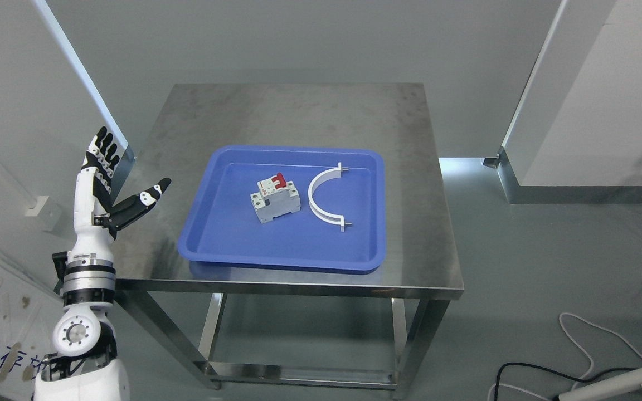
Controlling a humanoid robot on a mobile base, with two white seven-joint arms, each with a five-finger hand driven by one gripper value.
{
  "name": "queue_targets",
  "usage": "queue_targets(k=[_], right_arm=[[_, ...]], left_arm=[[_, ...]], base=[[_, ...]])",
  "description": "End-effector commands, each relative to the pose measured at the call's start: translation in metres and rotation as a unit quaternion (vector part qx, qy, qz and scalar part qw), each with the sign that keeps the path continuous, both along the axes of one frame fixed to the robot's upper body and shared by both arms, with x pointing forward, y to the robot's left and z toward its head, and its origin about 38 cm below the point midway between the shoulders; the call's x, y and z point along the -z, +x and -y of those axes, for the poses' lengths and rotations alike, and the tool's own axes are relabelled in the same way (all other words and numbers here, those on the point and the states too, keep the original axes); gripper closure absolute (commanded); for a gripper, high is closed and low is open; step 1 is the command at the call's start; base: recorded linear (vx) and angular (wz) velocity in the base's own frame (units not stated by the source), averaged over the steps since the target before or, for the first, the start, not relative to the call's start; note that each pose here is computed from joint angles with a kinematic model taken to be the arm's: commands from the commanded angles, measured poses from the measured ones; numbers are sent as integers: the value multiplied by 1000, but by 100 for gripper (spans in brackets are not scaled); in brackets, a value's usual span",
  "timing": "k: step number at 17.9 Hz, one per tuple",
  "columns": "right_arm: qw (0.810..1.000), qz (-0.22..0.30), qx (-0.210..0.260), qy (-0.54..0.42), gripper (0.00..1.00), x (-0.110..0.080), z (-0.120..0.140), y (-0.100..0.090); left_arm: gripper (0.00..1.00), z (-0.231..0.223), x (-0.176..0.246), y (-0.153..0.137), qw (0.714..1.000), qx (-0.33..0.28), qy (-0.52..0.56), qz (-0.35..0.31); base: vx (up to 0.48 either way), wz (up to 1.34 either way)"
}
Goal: Place circuit breaker on shelf
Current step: 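Reach the left hand down to the grey circuit breaker in the tray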
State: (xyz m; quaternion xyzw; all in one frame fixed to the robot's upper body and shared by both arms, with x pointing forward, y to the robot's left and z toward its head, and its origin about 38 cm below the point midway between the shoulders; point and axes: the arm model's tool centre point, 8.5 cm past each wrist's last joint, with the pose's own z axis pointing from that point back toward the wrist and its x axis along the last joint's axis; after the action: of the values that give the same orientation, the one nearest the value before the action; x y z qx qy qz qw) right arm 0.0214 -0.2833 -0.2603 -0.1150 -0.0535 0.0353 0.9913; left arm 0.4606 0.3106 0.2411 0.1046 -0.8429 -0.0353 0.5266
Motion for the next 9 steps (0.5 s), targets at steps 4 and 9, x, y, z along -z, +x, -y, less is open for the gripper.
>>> queue_targets(k=[4,9], right_arm=[[1000,-17,-9,-9,0,-1,10,-3],[1000,-17,-9,-9,0,-1,10,-3]], left_arm=[[1,28,-7,-3,986,137,94,10],[6,72,-6,9,930,215,291,-65]], base=[[76,-1],[12,-21]])
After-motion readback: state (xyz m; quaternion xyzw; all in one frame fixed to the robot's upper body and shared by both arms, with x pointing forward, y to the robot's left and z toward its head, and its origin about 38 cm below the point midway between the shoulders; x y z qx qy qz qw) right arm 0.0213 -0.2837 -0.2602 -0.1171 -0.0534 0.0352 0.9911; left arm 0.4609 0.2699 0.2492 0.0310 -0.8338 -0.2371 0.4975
